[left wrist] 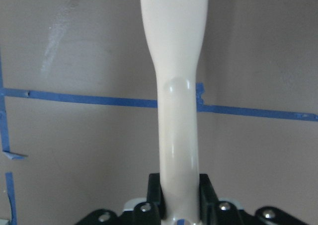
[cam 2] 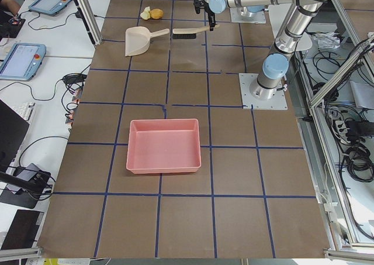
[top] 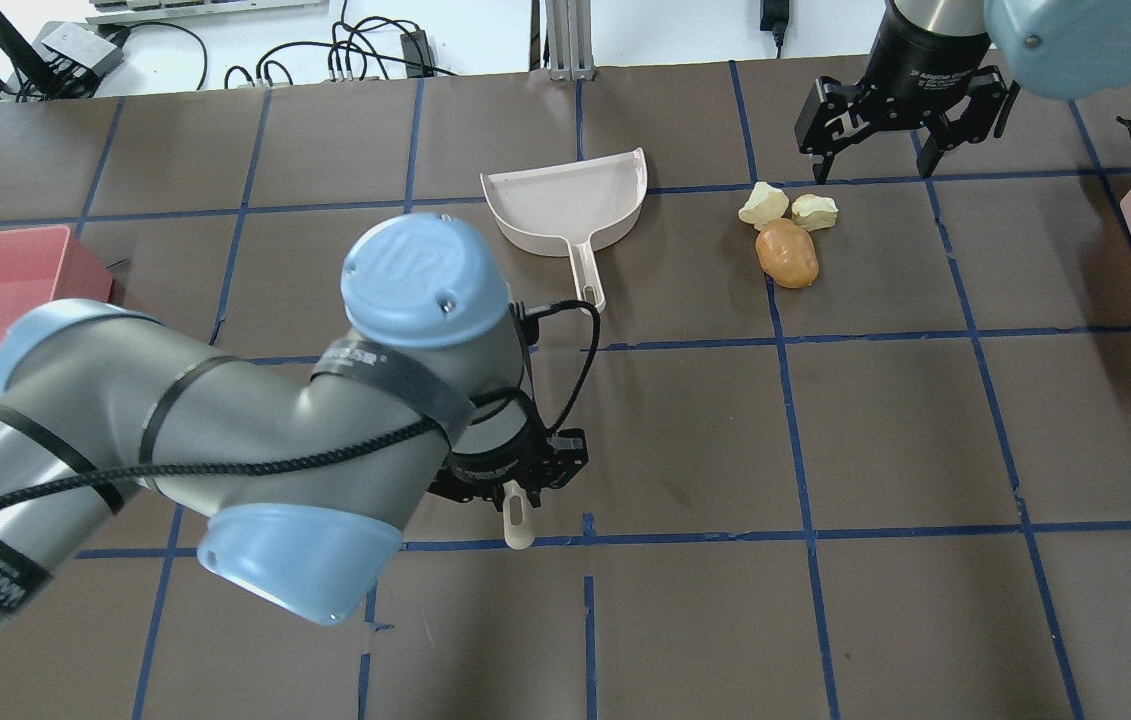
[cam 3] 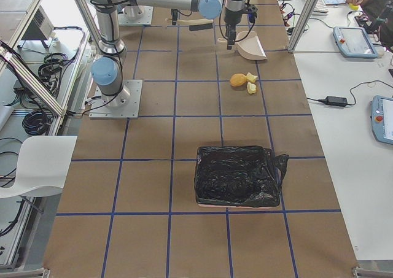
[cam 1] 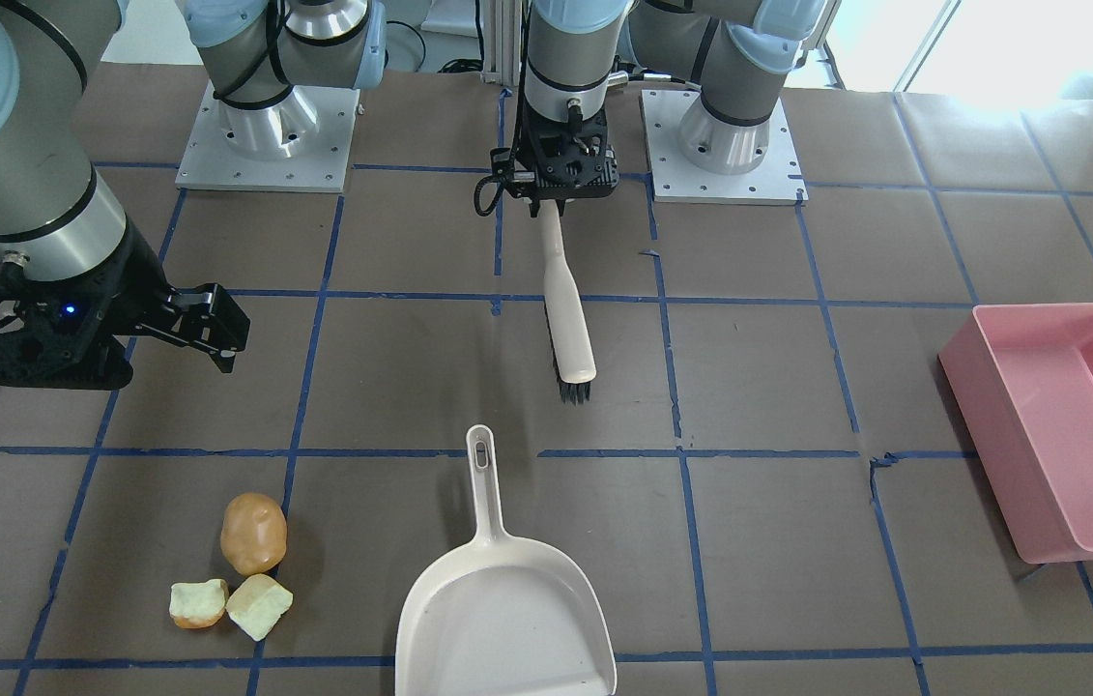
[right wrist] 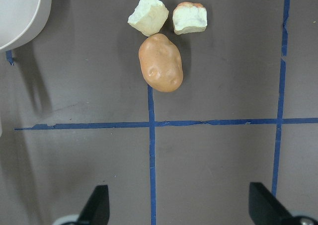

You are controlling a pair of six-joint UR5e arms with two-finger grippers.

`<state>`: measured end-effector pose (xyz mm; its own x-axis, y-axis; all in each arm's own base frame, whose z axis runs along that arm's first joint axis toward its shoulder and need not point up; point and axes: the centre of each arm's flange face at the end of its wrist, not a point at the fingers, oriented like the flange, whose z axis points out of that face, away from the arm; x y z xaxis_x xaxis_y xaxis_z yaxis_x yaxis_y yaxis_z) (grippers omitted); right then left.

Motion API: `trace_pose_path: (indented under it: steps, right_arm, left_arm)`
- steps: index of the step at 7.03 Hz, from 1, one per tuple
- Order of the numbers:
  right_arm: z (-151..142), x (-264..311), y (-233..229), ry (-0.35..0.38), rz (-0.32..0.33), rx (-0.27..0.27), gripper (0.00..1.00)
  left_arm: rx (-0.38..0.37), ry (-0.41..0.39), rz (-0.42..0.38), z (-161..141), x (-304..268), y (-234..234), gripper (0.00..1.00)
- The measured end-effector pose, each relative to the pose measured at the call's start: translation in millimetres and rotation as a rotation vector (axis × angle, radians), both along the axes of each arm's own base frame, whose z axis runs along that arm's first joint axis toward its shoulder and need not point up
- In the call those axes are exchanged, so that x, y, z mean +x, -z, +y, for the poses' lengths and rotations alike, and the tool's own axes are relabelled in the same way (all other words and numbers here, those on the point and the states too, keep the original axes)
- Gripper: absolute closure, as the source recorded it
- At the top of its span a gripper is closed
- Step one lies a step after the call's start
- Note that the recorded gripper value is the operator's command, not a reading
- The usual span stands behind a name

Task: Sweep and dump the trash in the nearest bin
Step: 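Raise the brush toward the dustpan while the right arm reaches for the dustpan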

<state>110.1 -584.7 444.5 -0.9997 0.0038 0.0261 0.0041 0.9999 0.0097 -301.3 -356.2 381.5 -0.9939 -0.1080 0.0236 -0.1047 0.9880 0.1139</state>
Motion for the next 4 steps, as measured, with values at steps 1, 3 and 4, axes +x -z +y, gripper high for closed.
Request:
trace_pose_path:
  steps: [1, 3, 4]
  right_arm:
    - [-2, 6, 1, -0.008, -0.001, -0.011, 0.00]
    - [-7, 27, 14, -0.046, -0.005, -0.049, 0.00]
    - [-7, 49, 27, -0.080, -0.007, -0.075, 0.00]
  left_arm:
    - [-0.004, 0.014, -0.005, -27, 21, -41, 1.00]
    - [-0.032, 0.021, -0.003, -76, 80, -107, 1.00]
    - [-0.041, 0.056, 0.003, -87, 101, -123, 1.00]
